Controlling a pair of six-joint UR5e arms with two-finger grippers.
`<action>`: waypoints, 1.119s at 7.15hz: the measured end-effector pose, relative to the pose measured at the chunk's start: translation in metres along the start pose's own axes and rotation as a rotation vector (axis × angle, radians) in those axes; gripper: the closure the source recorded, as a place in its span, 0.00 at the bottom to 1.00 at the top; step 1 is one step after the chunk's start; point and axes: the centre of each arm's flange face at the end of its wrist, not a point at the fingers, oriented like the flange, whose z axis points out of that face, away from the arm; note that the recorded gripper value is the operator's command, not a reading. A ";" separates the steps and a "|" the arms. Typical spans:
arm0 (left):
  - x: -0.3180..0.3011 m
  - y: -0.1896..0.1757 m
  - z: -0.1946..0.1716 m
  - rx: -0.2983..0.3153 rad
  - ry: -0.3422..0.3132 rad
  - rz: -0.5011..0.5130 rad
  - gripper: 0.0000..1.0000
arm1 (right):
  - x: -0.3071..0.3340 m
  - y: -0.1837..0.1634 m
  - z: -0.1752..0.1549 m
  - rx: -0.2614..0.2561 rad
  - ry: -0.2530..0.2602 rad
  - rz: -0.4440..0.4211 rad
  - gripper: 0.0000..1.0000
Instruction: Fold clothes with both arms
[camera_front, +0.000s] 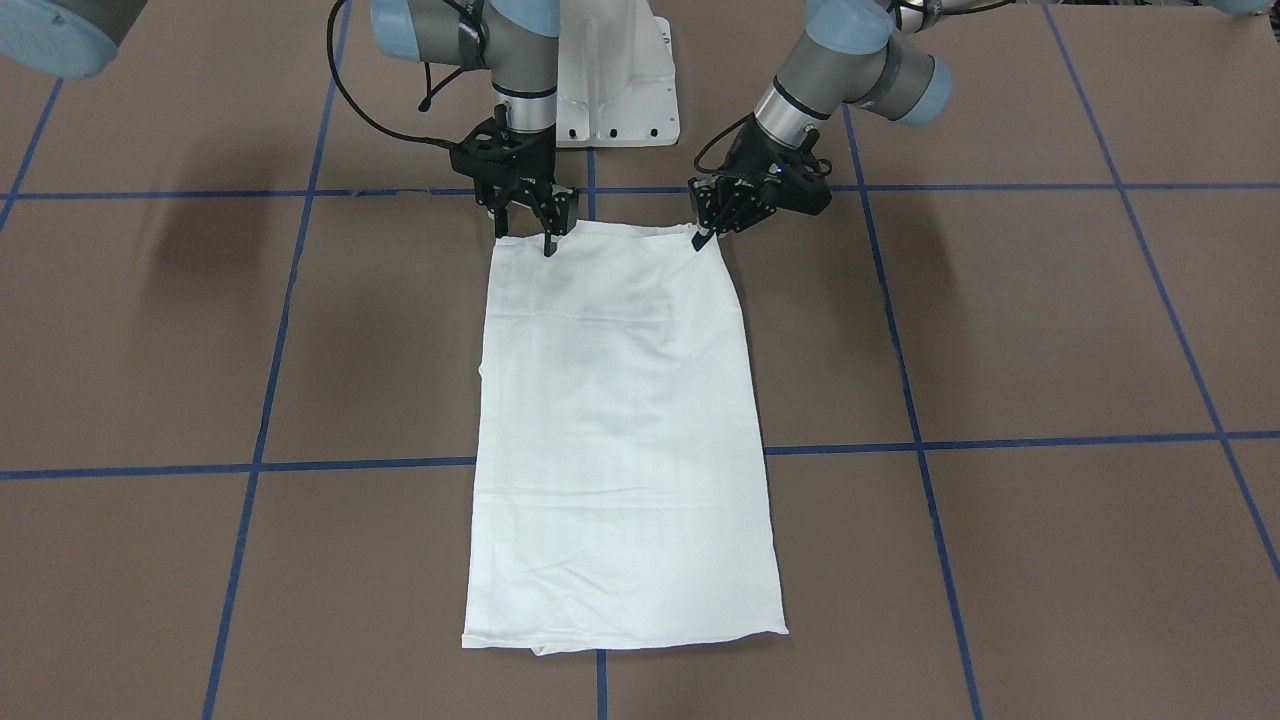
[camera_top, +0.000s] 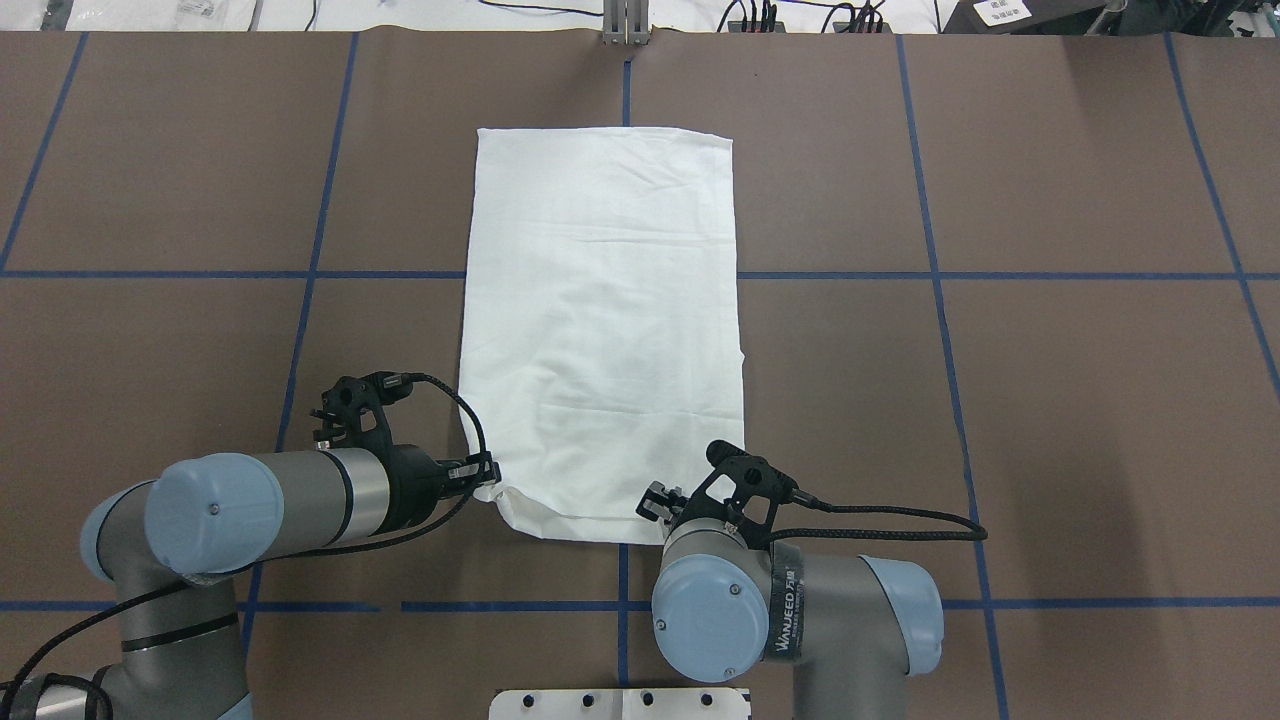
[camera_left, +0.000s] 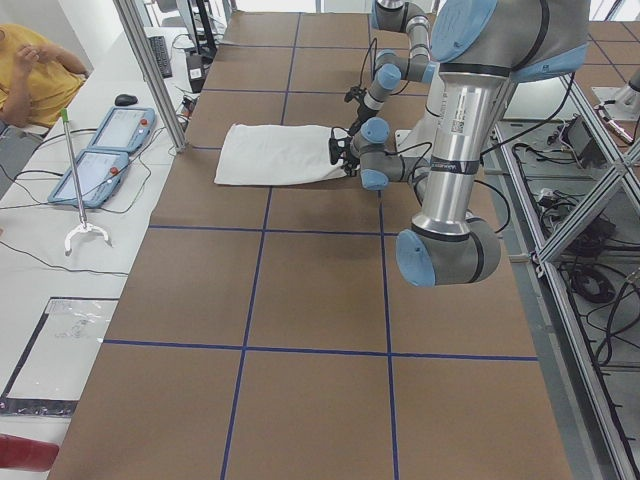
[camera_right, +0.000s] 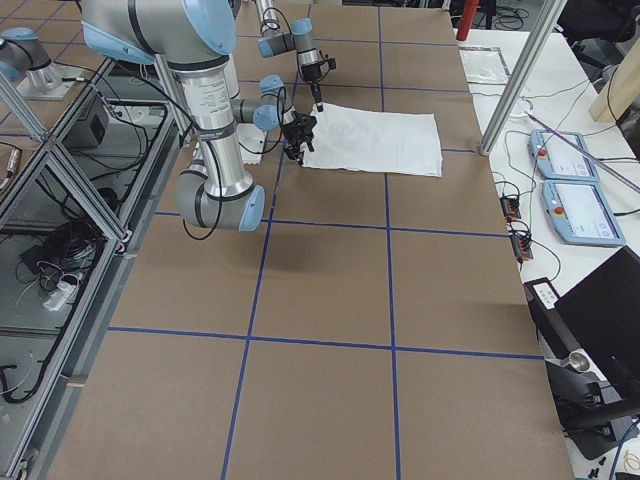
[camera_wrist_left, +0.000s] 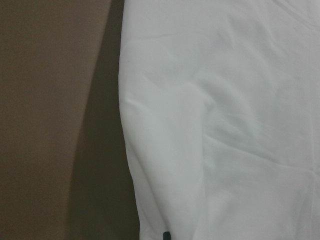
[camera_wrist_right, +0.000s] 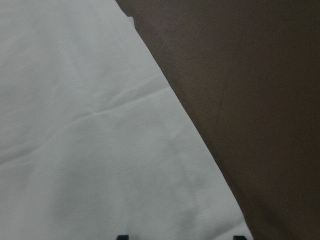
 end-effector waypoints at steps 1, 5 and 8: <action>0.000 0.000 0.000 0.000 0.000 0.000 1.00 | -0.005 -0.001 -0.003 -0.002 -0.008 0.009 1.00; 0.000 0.000 0.000 0.000 0.000 0.000 1.00 | -0.007 -0.006 -0.005 0.005 -0.007 0.002 0.00; 0.000 0.000 0.000 0.000 0.000 0.000 1.00 | -0.005 -0.010 -0.001 0.011 0.004 -0.045 0.00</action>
